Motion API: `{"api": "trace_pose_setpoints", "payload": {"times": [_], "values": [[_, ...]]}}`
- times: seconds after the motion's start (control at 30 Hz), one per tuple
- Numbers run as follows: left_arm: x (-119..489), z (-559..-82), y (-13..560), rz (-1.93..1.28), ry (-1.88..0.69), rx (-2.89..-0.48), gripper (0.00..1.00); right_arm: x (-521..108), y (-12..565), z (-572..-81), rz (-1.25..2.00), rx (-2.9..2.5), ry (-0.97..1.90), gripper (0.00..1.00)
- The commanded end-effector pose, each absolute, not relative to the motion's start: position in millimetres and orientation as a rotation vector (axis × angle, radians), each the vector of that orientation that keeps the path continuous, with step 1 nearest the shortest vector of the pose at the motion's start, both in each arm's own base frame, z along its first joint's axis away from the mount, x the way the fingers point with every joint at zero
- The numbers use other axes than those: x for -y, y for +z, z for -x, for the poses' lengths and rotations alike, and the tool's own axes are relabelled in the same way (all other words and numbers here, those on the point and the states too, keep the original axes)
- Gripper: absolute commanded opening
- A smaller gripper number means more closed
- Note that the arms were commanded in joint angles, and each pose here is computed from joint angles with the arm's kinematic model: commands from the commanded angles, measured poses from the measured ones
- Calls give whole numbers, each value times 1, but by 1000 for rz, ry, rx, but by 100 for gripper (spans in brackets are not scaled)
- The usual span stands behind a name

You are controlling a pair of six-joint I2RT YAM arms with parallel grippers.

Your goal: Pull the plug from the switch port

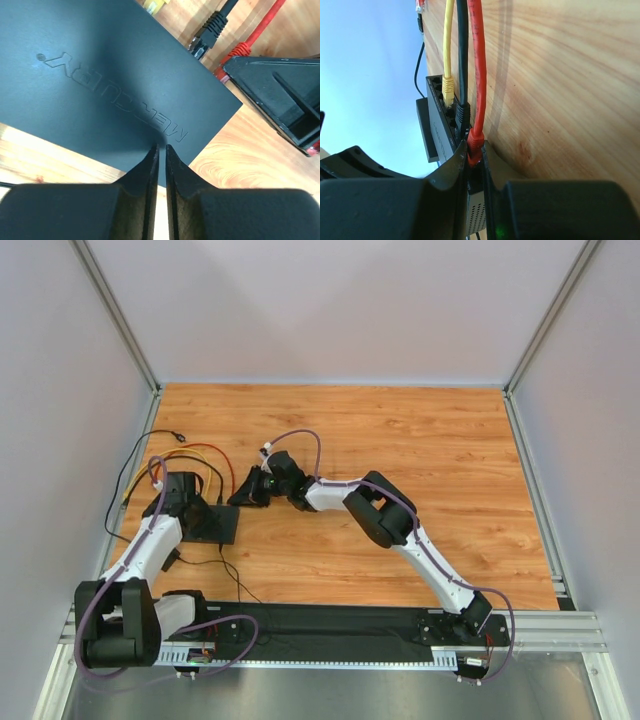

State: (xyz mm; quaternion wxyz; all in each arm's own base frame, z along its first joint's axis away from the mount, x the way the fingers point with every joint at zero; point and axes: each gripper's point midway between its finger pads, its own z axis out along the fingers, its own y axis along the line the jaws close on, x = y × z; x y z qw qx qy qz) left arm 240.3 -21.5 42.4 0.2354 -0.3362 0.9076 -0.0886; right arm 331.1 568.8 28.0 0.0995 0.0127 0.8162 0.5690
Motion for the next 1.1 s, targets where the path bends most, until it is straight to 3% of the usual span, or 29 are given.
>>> {"api": "trace_pose_setpoints", "payload": {"times": [0.0,0.17,0.37,1.07], "values": [[26,-248,43,874,-276,-2500,16,-565,41,-334,42,-2408,1671,12],[28,-244,34,891,-281,-2531,11,-565,50,-330,90,-2399,1707,28],[27,-238,27,909,-265,-2547,7,-563,51,-325,128,-2411,1718,34],[32,-232,15,940,-285,-2607,0,-576,26,-321,155,-2491,1709,19]]}}
